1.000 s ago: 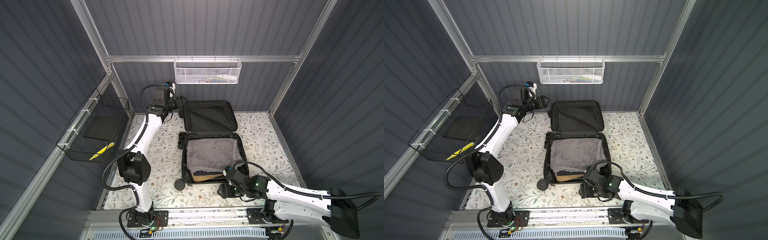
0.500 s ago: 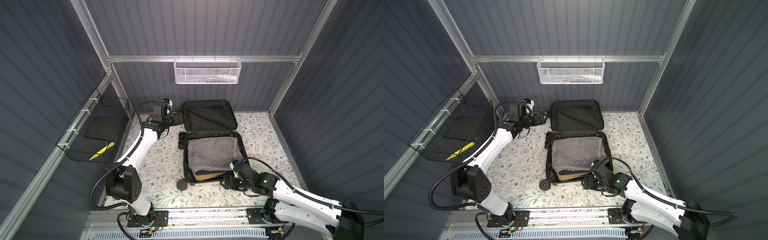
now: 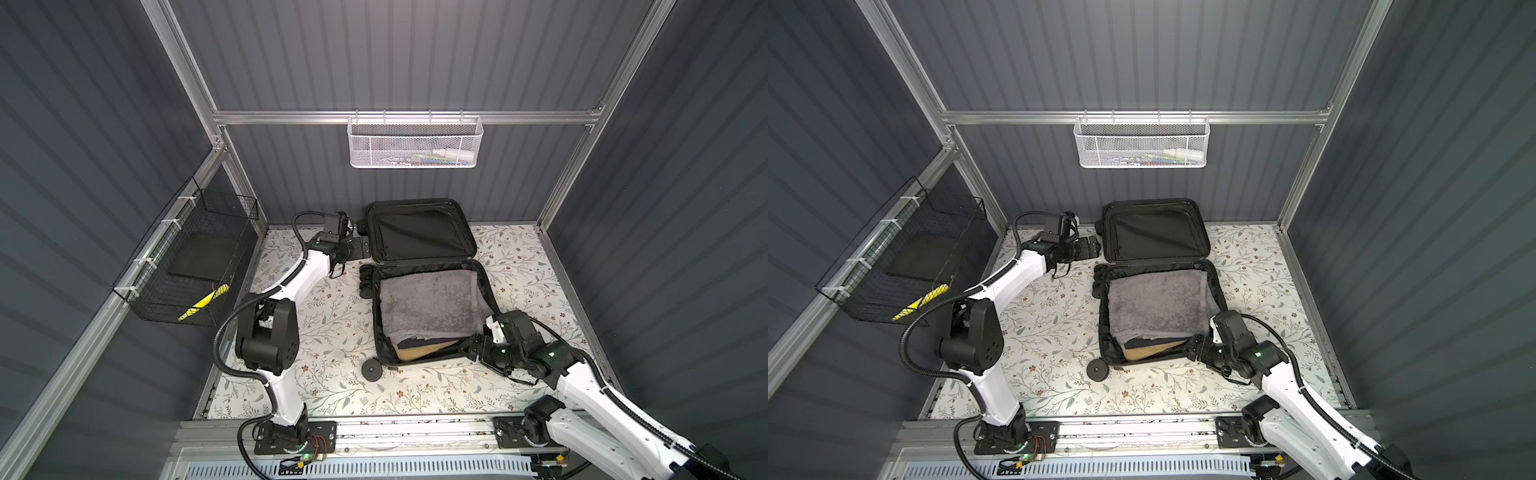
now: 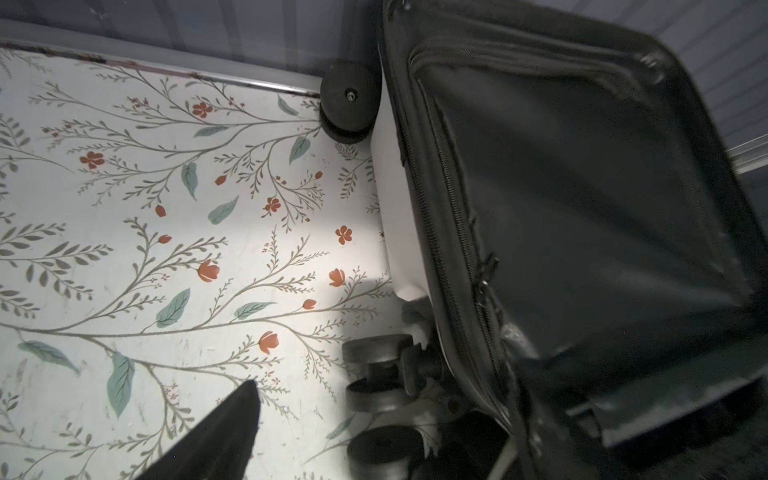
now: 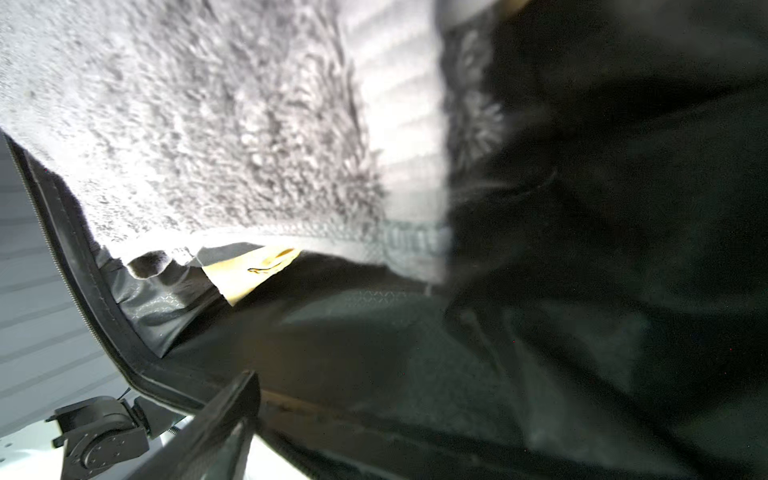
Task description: Pack the luggage
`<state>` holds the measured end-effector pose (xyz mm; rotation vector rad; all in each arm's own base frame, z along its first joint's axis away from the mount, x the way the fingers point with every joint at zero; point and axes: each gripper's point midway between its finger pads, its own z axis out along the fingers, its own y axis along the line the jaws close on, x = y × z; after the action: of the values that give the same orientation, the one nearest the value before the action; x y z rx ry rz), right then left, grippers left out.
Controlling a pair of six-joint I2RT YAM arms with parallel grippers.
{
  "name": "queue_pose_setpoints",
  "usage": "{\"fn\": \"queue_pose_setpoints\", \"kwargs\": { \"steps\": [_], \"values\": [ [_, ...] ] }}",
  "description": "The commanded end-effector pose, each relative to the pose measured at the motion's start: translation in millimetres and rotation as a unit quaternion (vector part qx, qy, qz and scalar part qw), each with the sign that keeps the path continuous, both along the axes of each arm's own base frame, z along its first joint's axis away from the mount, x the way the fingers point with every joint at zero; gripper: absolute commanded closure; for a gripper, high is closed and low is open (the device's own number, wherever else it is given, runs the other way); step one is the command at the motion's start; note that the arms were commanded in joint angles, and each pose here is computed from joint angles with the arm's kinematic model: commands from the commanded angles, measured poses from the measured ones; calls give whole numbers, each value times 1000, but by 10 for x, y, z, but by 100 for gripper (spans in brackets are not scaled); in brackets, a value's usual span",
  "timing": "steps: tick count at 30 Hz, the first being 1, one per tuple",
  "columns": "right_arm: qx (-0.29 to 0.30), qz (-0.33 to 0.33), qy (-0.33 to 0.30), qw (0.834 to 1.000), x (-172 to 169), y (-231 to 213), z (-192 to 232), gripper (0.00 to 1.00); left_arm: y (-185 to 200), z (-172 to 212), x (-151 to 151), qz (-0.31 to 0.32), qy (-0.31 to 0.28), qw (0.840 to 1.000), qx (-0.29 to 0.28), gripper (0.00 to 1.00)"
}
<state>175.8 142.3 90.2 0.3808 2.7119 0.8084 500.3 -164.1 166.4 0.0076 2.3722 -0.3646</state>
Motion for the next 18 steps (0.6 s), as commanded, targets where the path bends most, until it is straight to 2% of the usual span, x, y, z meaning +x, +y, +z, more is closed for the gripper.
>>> {"fn": "queue_pose_setpoints", "kwargs": {
  "steps": [1, 10, 18],
  "values": [
    [-22, -8, -39, 999, 157, -90, 103, 17, -76, 37, 124, -6, -12, 1000, 20, 5],
    [-26, 7, -62, 998, -52, -192, 479, 19, -78, -160, 334, 0, -1, 999, 54, 4],
    [-36, 46, -105, 993, -13, -77, 950, 21, 108, -415, 392, 24, 30, 992, 123, 4]
  ]
}}
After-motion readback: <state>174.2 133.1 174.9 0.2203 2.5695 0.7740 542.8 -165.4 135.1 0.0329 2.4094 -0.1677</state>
